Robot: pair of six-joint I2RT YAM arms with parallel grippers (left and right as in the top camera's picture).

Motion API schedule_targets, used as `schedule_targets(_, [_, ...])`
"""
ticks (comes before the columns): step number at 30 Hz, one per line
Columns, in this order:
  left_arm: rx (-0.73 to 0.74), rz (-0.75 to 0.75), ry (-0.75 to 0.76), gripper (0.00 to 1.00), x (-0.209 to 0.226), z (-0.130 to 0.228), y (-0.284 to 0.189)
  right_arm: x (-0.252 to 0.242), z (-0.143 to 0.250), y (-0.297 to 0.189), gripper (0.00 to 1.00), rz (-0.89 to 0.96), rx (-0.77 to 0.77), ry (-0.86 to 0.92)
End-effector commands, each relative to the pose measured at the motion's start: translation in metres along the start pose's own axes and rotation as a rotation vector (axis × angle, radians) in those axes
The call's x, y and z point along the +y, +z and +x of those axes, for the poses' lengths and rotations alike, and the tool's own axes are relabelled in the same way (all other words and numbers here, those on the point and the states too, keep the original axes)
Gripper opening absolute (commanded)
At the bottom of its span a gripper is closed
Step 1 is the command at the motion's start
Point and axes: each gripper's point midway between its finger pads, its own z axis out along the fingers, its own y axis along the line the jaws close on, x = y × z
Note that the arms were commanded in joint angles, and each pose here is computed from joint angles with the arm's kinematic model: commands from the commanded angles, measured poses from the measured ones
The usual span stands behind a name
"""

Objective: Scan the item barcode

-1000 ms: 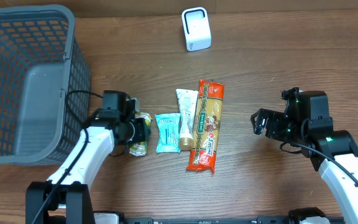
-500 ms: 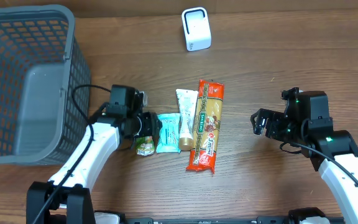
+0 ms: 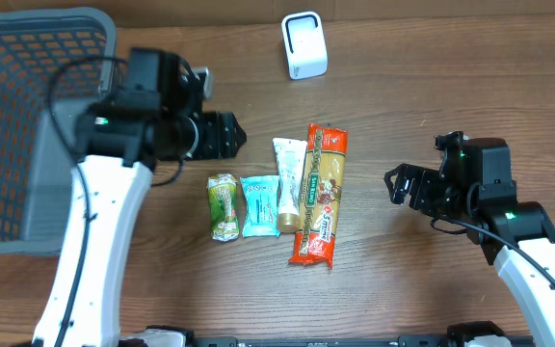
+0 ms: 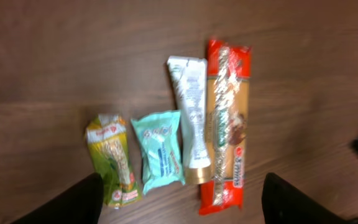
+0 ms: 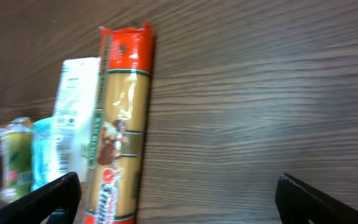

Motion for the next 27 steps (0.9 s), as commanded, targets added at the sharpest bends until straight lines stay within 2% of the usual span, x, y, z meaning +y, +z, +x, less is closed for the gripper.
schedule_targets(1, [-0.174,-0.011,0.102,0.84,-0.020,-0.031,-0.069,0.024,-0.006,-0.010,0.94,-0.109,0.007,-0.016])
schedule_targets(2, [-0.207,-0.027,0.107,1.00,-0.021,-0.036,-0.083,0.029,-0.005,-0.012,0.92,-0.125,0.018,-0.019])
schedule_targets(6, [-0.321,-0.105,0.116,1.00,-0.018,-0.052,-0.121,0.053,-0.006,-0.026,0.91,-0.159,0.039,-0.054])
schedule_targets(10, [-0.353,-0.183,0.105,1.00,-0.006,-0.057,-0.129,0.077,-0.014,-0.032,0.92,-0.204,0.068,-0.067])
schedule_targets(12, [-0.350,-0.192,0.103,1.00,-0.004,-0.057,-0.128,0.080,-0.011,-0.024,0.95,-0.205,0.107,-0.069])
schedule_targets(15, [-0.344,-0.193,0.102,1.00,-0.004,-0.057,-0.126,0.075,-0.001,0.000,0.99,-0.177,0.190,-0.051])
schedule_targets(21, [-0.338,-0.195,0.101,1.00,-0.003,-0.056,-0.125,0.061,0.033,0.062,0.99,-0.106,0.393,-0.005])
schedule_targets(23, [-0.335,-0.263,0.106,1.00,0.008,-0.055,-0.127,0.063,0.051,0.090,0.99,-0.100,0.473,0.009])
schedule_targets(27, [-0.350,-0.389,0.119,1.00,0.028,-0.058,-0.134,0.069,0.069,0.114,0.99,-0.095,0.529,0.048])
